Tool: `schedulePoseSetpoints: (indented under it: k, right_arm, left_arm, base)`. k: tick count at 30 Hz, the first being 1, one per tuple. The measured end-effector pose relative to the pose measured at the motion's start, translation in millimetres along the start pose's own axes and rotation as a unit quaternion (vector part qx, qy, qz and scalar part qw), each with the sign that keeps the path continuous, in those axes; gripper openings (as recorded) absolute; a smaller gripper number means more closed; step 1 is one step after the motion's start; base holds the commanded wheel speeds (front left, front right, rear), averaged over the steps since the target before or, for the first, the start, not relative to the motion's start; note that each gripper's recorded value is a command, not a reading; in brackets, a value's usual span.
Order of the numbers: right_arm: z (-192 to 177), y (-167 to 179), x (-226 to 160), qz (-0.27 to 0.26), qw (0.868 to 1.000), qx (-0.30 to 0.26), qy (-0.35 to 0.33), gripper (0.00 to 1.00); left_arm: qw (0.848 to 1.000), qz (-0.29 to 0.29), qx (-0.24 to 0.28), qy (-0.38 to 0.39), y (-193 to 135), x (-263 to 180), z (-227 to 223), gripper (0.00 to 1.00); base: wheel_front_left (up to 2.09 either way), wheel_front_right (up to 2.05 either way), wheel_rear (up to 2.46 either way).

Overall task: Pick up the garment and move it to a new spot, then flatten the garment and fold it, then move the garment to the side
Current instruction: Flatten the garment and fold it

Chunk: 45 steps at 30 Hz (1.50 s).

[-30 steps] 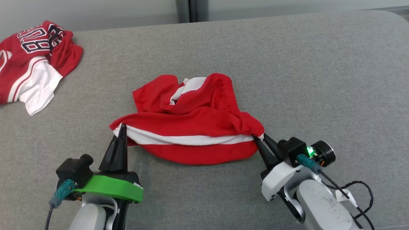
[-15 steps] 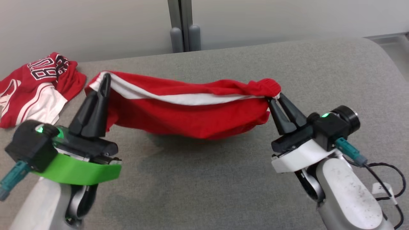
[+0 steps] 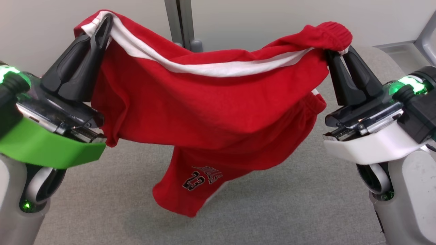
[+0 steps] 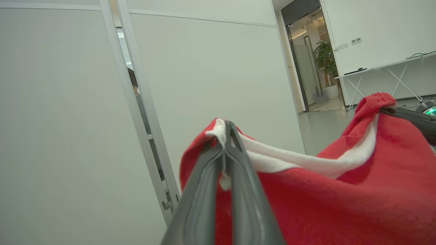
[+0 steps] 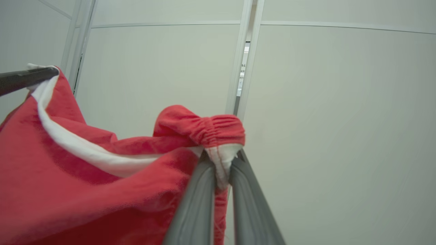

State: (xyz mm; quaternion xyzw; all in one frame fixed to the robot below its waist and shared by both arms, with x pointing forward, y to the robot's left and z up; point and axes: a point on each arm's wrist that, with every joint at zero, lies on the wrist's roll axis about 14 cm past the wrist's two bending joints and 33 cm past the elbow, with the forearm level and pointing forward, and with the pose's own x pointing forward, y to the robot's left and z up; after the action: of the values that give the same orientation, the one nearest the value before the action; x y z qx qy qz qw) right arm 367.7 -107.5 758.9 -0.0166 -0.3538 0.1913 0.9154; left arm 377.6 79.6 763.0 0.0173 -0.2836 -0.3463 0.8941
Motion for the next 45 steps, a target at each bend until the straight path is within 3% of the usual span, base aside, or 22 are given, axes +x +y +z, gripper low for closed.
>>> schedulePoseSetpoints:
  k: [6,10,16,21,27,33,38,45]
  right_arm:
    - [-47,-8,18,-0.004,0.999,0.027,0.047,0.0]
    - [-80,-9,50,0.013,0.998,0.025,0.06,0.0]
    - [-107,-33,118,-0.002,1.0,-0.001,0.021,0.0]
    - [-153,-62,137,-0.042,0.998,-0.008,0.042,0.0]
    - [-247,-56,103,-0.048,0.988,0.022,0.145,0.0]
    - [-319,-26,26,-0.042,0.965,0.061,0.251,0.0]
    - [-324,-12,-18,-0.048,0.954,0.082,0.284,0.0]
    - [-293,3,-58,-0.066,0.951,0.112,0.282,0.0]
  left_arm:
    - [0.997,0.025,-0.043,0.06,29,7,-54,0.0]
    - [0.994,0.04,-0.042,0.089,56,22,-88,0.0]
    - [0.996,0.077,0.0,0.047,119,68,-95,0.0]
    - [0.997,0.078,0.006,0.02,133,97,-117,0.0]
    - [0.991,0.084,-0.073,0.07,119,87,-199,0.0]
    - [0.967,0.096,-0.174,0.16,77,29,-283,0.0]
    - [0.955,0.124,-0.22,0.158,61,-2,-285,0.0]
    - [0.941,0.165,-0.257,0.144,36,-45,-264,0.0]
  base:
    - [0.0,0.0,0.0]
    - [0.0,0.0,0.0]
    - [0.0,0.0,0.0]
    - [0.0,0.0,0.0]
    - [0.0,0.0,0.0]
    - [0.0,0.0,0.0]
    - [0.0,0.0,0.0]
    - [0.0,0.0,0.0]
